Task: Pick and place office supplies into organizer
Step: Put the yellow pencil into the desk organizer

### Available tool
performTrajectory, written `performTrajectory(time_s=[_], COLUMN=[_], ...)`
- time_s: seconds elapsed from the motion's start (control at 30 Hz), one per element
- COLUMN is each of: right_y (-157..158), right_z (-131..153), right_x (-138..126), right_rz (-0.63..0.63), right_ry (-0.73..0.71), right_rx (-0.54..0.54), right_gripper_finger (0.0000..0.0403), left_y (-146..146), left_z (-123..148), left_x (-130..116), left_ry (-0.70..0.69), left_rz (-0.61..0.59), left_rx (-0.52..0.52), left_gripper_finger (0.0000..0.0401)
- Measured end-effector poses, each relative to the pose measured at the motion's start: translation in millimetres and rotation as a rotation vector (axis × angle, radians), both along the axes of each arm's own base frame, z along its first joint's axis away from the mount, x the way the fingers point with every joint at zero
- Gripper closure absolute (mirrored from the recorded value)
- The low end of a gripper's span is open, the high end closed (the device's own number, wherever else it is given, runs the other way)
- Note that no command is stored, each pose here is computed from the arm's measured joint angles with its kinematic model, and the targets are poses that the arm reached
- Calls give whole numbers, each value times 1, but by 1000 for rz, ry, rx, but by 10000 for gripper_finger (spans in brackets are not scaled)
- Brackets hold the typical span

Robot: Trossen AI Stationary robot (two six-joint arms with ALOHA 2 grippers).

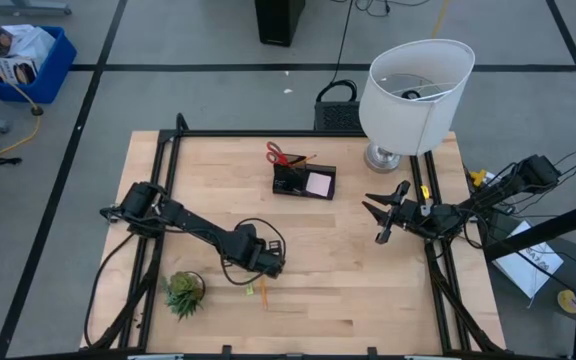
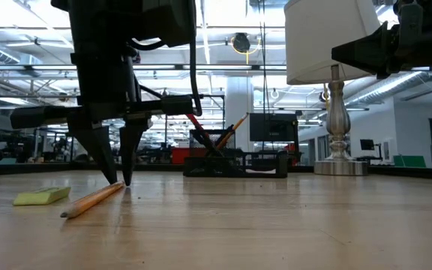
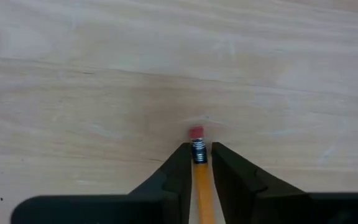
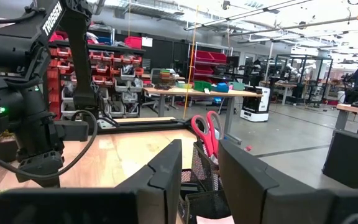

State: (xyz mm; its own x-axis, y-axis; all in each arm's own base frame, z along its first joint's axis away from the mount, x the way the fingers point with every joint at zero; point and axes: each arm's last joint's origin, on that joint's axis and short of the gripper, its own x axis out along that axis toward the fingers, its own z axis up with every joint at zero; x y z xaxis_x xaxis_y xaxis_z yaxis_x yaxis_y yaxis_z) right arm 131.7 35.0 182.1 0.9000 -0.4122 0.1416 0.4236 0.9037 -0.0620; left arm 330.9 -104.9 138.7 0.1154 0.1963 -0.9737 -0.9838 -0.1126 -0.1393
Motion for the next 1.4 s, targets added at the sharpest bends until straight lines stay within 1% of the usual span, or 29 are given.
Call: performTrajectory(time_s=[0.13,0.27,0.37,0.57,0.6,0.67,0.77,0.83,1.07,1.4], right_y=[0,0,0,0,0,0,0,0,0,0], right_z=[0,0,0,0,0,0,0,0,0,0], right_x=[0,0,0,0,0,0,0,0,0,0], right_rz=[0,0,0,0,0,0,0,0,0,0], right_ry=[0,0,0,0,0,0,0,0,0,0], right_rx=[0,0,0,0,0,0,0,0,0,0], right_gripper_finger=[303,303,303,303,303,303,303,303,303,303], left_y=[0,0,0,0,0,0,0,-1,-2,-2], left_z=[0,0,-1,-1,-1,0,0,-1,-1,-1], left_x=[0,0,0,0,0,0,0,0,0,-1], left_ry=[11,12,15,15,14,13,10,10,8,9], left_rz=[8,8,9,9,9,8,8,8,15,14], left_rx=[-35,-42,-48,-43,-43,-42,-42,-41,-38,-38], left_gripper_finger=[321,317,327,384,389,389,375,373,396,399])
